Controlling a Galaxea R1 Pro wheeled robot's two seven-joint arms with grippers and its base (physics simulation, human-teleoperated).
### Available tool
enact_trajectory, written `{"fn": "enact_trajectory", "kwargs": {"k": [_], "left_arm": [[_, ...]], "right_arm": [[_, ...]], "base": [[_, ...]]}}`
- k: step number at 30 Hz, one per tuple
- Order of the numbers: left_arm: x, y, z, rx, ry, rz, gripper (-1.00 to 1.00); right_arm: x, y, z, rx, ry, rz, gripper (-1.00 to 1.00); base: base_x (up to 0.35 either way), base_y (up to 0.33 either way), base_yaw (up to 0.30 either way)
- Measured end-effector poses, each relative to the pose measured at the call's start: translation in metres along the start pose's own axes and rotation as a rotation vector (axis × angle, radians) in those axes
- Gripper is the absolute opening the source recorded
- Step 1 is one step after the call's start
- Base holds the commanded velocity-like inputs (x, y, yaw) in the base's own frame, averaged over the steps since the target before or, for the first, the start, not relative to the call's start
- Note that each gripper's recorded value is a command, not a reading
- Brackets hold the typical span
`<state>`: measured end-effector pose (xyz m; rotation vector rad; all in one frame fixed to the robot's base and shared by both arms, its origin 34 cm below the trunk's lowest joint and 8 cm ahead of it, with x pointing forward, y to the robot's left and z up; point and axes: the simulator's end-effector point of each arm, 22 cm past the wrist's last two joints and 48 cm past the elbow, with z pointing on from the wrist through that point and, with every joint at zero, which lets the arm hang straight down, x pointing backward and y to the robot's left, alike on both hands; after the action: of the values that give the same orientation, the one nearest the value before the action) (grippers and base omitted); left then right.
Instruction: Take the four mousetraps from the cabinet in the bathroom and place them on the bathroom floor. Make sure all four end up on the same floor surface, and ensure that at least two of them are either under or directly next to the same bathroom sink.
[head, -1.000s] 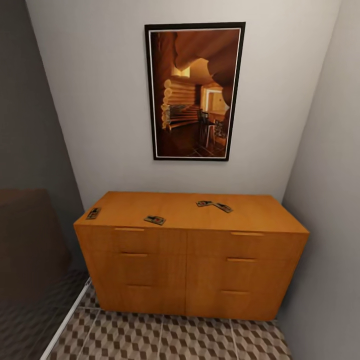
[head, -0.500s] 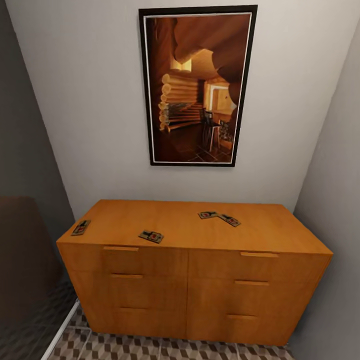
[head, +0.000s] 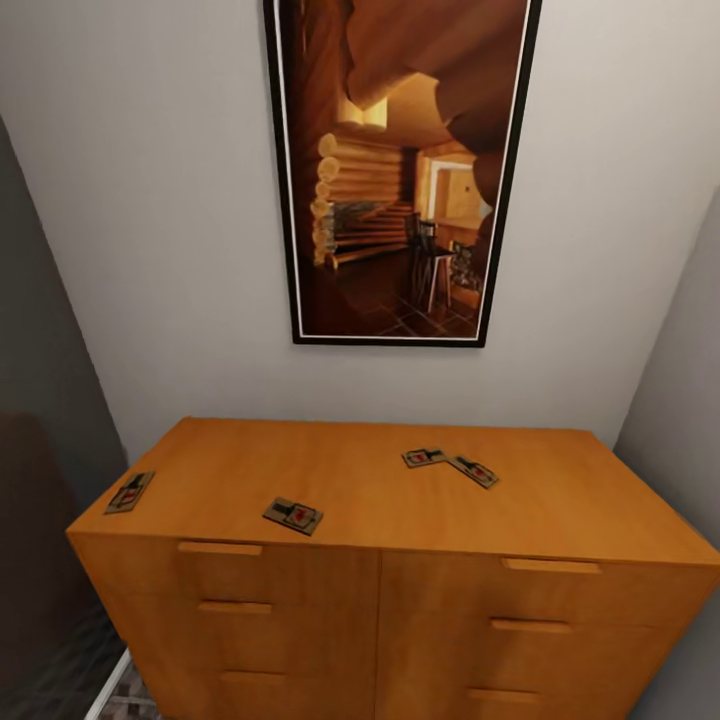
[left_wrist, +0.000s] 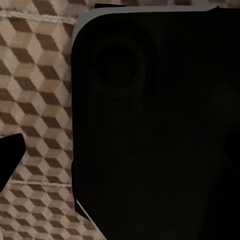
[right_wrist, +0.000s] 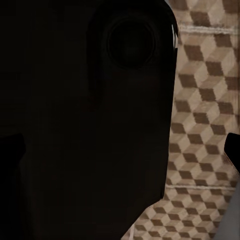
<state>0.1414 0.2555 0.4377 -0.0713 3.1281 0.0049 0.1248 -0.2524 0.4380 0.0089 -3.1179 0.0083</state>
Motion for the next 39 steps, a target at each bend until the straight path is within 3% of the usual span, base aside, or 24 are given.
{"fn": "enact_trajectory", "kwargs": {"k": [39], "left_arm": [[-0.0025, -0.0012, 0.0001, 0.002, -0.011, 0.002, 1.0]], "right_arm": [[0.0, 0.0, 0.0001, 0.0, 0.0, 0.0, 1.0]], "base": [[0.017, 0.0, 0.0]]}}
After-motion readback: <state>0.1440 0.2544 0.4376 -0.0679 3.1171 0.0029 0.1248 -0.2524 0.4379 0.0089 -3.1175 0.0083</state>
